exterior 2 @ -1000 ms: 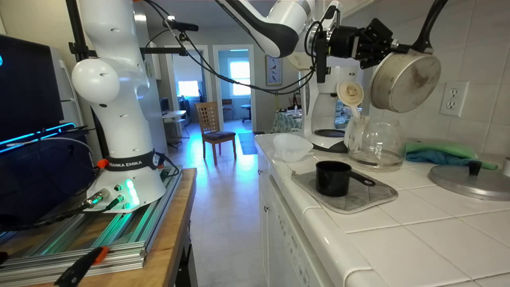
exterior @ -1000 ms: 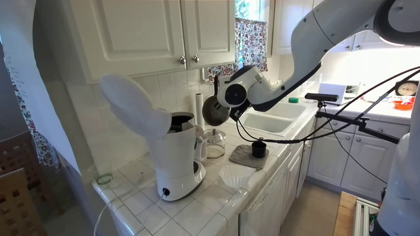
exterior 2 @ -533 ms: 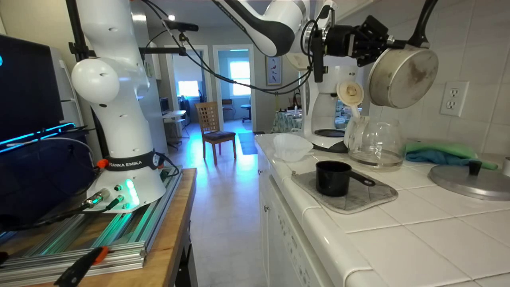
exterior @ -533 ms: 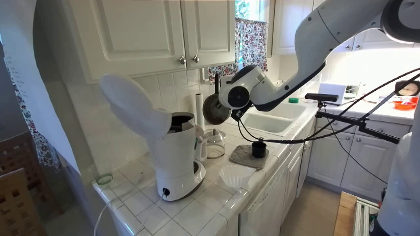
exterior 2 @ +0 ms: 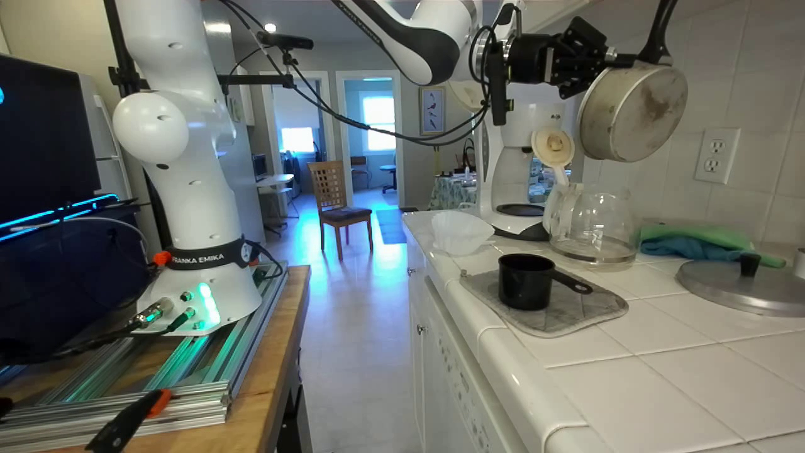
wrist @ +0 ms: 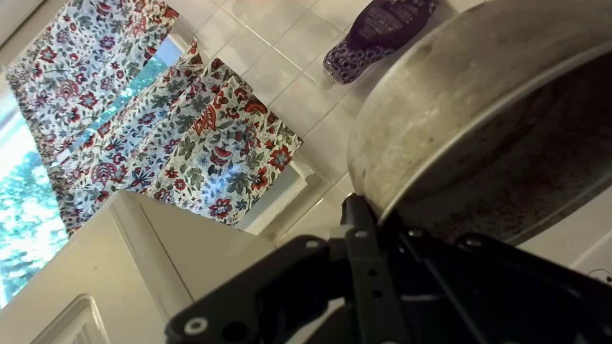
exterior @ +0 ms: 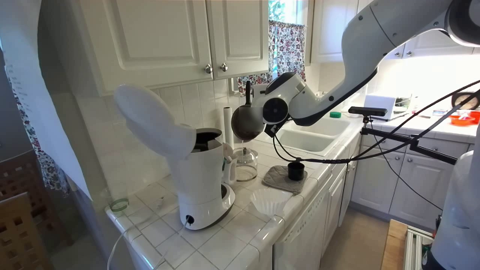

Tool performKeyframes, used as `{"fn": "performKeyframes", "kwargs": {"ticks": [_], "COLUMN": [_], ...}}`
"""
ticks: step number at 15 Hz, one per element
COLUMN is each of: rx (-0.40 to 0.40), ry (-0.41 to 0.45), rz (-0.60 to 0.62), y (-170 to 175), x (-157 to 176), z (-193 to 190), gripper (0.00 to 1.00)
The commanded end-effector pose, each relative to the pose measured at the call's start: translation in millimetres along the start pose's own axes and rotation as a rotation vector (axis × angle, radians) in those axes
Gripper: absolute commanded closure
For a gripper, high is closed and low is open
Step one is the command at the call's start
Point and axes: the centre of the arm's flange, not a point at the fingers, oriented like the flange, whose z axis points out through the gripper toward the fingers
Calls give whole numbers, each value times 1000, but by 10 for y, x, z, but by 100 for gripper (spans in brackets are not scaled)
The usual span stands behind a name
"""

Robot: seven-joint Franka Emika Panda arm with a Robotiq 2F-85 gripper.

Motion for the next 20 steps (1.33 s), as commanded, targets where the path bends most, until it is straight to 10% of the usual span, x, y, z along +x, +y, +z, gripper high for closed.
{"fn": "performKeyframes", "kwargs": {"ticks": [1,20], "rx": [-32,-34], "ry": [48,6], "rz": [15,26], "y": [129,113], "x": [-20,-193], "z": [-132,18], "gripper": [98,98]}}
